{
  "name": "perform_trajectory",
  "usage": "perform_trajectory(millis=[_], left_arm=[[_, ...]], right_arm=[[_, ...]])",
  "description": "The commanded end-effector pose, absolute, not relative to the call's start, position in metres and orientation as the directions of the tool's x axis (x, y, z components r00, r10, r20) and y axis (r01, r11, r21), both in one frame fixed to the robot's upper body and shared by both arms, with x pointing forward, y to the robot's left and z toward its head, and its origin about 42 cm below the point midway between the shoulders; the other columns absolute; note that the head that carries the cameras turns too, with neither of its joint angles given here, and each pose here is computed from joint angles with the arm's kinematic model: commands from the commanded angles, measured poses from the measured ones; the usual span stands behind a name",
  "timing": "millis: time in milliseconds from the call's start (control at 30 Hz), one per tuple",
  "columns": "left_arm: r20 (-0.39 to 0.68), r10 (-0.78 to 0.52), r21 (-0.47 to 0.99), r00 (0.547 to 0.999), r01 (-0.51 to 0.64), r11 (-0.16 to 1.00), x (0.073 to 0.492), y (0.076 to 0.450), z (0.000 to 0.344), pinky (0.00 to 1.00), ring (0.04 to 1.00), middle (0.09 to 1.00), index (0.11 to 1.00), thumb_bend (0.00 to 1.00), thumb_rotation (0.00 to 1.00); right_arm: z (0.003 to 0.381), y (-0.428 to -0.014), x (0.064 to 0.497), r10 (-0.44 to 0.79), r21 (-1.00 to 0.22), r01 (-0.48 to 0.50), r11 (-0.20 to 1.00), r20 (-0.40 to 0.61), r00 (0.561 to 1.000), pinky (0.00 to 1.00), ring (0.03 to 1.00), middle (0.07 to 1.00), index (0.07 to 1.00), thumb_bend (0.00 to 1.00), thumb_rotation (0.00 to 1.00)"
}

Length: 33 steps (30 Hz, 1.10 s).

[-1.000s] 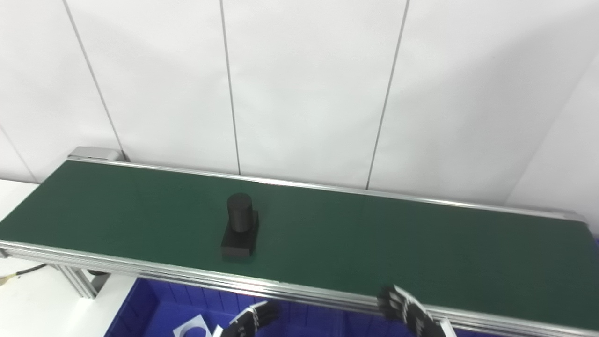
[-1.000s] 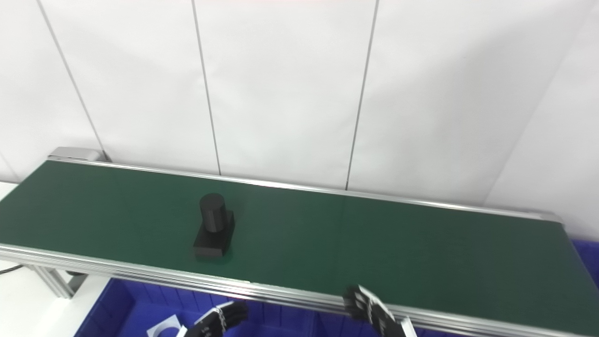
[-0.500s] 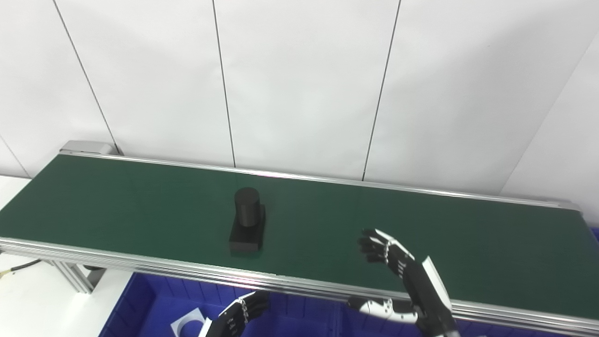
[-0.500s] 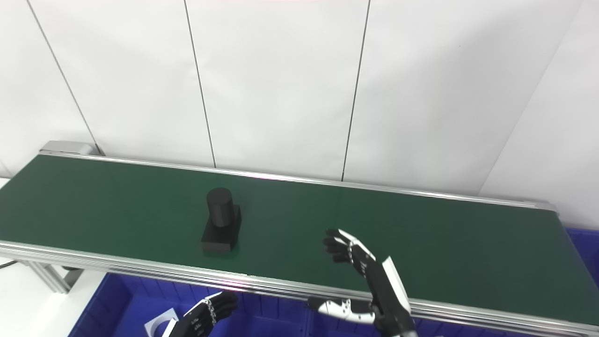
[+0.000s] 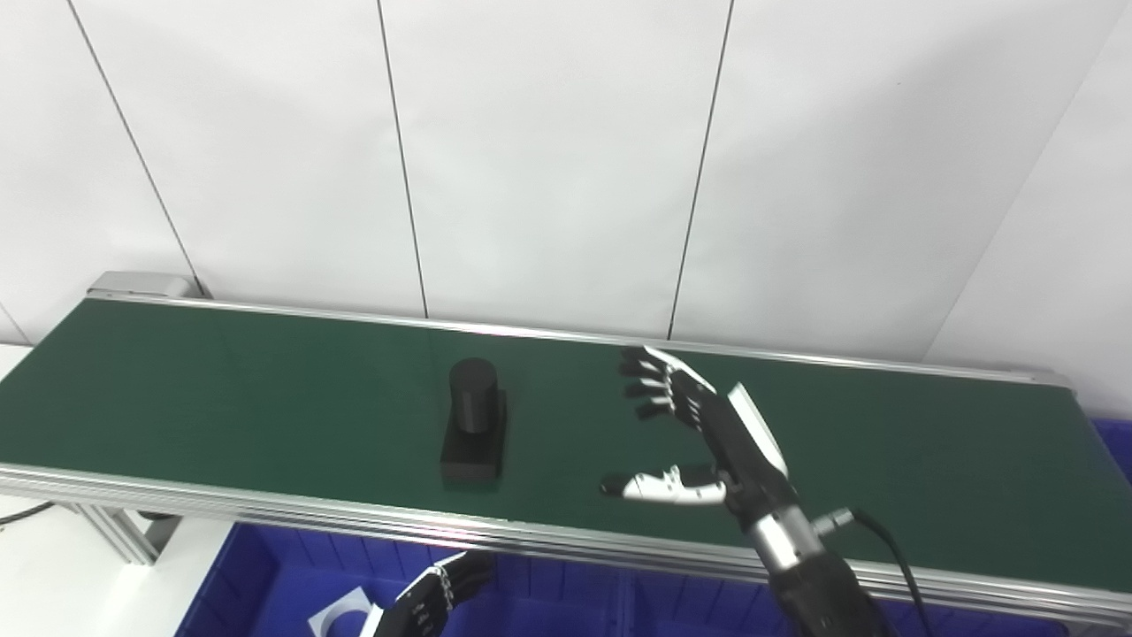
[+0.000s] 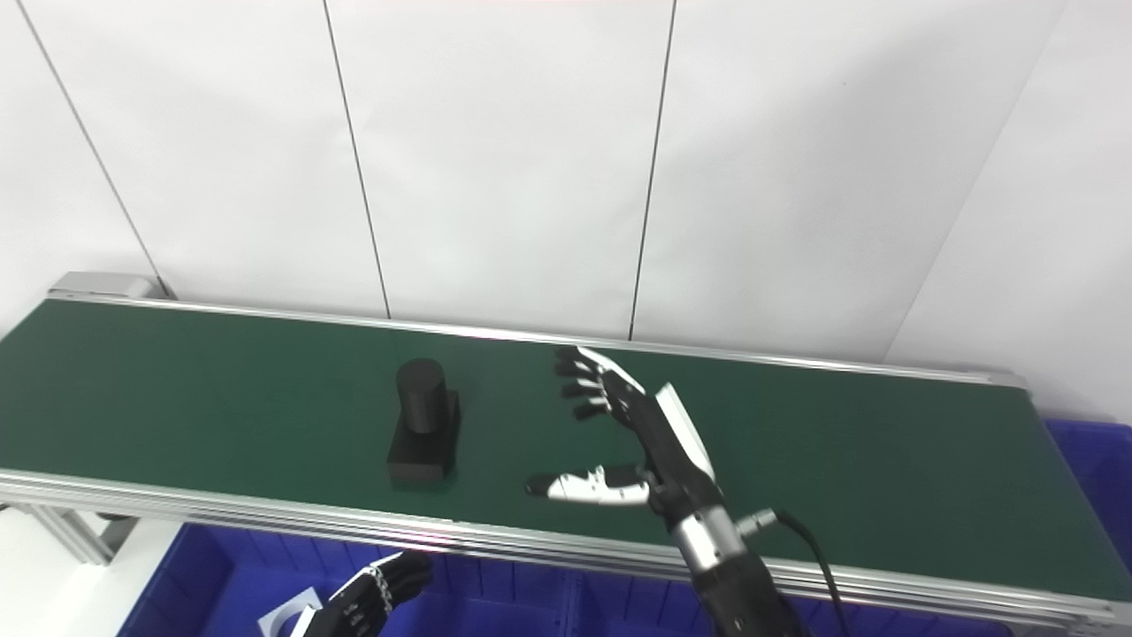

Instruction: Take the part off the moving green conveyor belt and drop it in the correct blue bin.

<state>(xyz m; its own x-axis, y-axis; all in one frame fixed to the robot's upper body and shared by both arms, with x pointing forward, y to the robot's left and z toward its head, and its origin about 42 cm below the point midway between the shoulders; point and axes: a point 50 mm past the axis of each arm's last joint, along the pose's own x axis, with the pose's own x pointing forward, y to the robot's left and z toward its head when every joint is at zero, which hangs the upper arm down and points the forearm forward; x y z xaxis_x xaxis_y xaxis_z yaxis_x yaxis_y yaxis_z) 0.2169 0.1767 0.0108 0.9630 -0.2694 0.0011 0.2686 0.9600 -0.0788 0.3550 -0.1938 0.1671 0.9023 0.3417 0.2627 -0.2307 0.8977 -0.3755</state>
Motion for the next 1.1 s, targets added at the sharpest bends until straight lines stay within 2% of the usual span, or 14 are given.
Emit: perform_trajectory(millis=[0,67,167,267,433,600,700,933,1067], left_arm=[[0.066,-0.272,-0.071,0.96,0.277,0.958,0.223,0.176,0.019,0.86,0.795,0.793,0.752,0.63,0.0],[0.065,-0.272,-0.067,0.96,0.276,0.959,0.223,0.176,0.019,0.86,0.796,0.795,0.753,0.62,0.01],[0.065,-0.27,-0.063,0.961,0.274,0.96,0.225,0.174,0.021,0.85,0.798,0.795,0.755,0.62,0.0],[0.069,-0.27,-0.061,0.96,0.274,0.96,0.226,0.174,0.021,0.85,0.797,0.795,0.755,0.61,0.0],[0.077,-0.272,-0.066,0.959,0.277,0.959,0.229,0.172,0.021,0.87,0.793,0.795,0.754,0.62,0.01],[0.077,-0.275,-0.081,0.958,0.281,0.956,0.229,0.171,0.02,0.87,0.786,0.795,0.749,0.6,0.0],[0.076,-0.277,-0.079,0.958,0.283,0.956,0.228,0.17,0.02,0.88,0.784,0.794,0.746,0.6,0.0],[0.075,-0.273,-0.064,0.959,0.278,0.958,0.228,0.168,0.021,0.86,0.786,0.79,0.75,0.62,0.0],[0.077,-0.272,-0.052,0.959,0.276,0.96,0.228,0.168,0.021,0.85,0.786,0.788,0.753,0.63,0.01]], right_arm=[[0.186,-0.184,0.377,0.359,-0.394,-0.231,0.89,0.292,0.886,0.73,0.799,0.849,0.903,0.8,0.23],[0.186,-0.18,0.389,0.364,-0.4,-0.237,0.885,0.278,0.889,0.76,0.829,0.878,0.929,0.85,0.3],[0.186,-0.175,0.403,0.37,-0.411,-0.246,0.878,0.258,0.892,0.8,0.869,0.905,0.948,0.87,0.34],[0.184,-0.173,0.415,0.382,-0.423,-0.256,0.869,0.244,0.892,0.86,0.914,0.93,0.963,0.88,0.36],[0.179,-0.169,0.436,0.394,-0.445,-0.27,0.854,0.214,0.894,0.89,0.929,0.945,0.974,0.88,0.38],[0.17,-0.167,0.452,0.399,-0.445,-0.283,0.85,0.192,0.897,0.93,0.949,0.961,0.988,0.88,0.38],[0.164,-0.167,0.461,0.386,-0.453,-0.274,0.848,0.175,0.906,0.95,0.96,0.963,0.986,0.88,0.32],[0.14,-0.166,0.476,0.363,-0.462,-0.268,0.846,0.128,0.923,0.9,0.951,0.963,0.982,0.89,0.32],[0.133,-0.162,0.478,0.358,-0.471,-0.259,0.843,0.132,0.925,0.95,0.973,0.97,0.991,0.9,0.32]])
